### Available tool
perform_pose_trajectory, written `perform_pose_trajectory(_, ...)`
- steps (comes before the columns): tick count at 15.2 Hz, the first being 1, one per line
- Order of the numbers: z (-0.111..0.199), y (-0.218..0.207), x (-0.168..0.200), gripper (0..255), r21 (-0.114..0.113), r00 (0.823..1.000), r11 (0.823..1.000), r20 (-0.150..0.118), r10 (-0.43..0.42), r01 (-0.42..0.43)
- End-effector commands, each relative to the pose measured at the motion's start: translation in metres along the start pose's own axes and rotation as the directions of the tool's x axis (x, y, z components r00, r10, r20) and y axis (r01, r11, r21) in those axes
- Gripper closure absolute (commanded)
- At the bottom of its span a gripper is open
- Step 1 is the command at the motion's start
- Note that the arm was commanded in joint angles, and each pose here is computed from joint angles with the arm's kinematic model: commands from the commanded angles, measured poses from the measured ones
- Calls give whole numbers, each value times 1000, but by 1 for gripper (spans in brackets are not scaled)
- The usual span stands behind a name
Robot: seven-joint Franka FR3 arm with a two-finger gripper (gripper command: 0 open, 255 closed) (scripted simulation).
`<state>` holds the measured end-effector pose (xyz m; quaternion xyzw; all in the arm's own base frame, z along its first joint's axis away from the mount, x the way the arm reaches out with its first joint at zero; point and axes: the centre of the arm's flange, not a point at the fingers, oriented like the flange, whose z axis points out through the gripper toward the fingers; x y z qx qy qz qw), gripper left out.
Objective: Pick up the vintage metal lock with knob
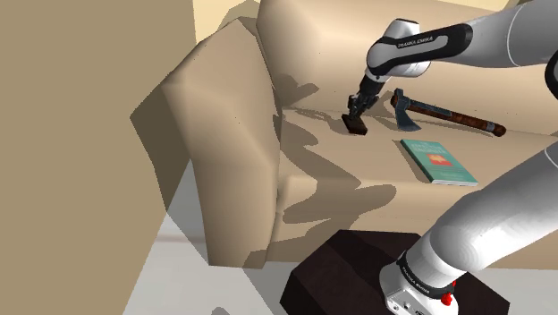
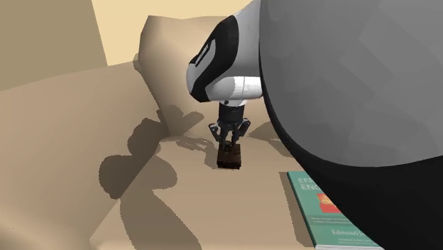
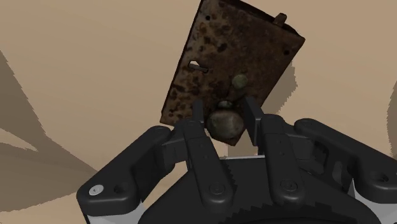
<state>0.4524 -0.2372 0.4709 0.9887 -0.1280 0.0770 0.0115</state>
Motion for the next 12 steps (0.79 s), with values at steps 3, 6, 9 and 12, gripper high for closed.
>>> perform_pose_trajectory(3,-21,0,3,255,0,1000,1000,0,0,0)
perform_pose_trajectory(6,-36,0,6,255,0,1000,1000,0,0,0)
perform_pose_trajectory(9,-52,0,8,255,0,1000,1000,0,0,0)
perform_pose_trajectory(12,-58,0,9,255,0,1000,1000,0,0,0)
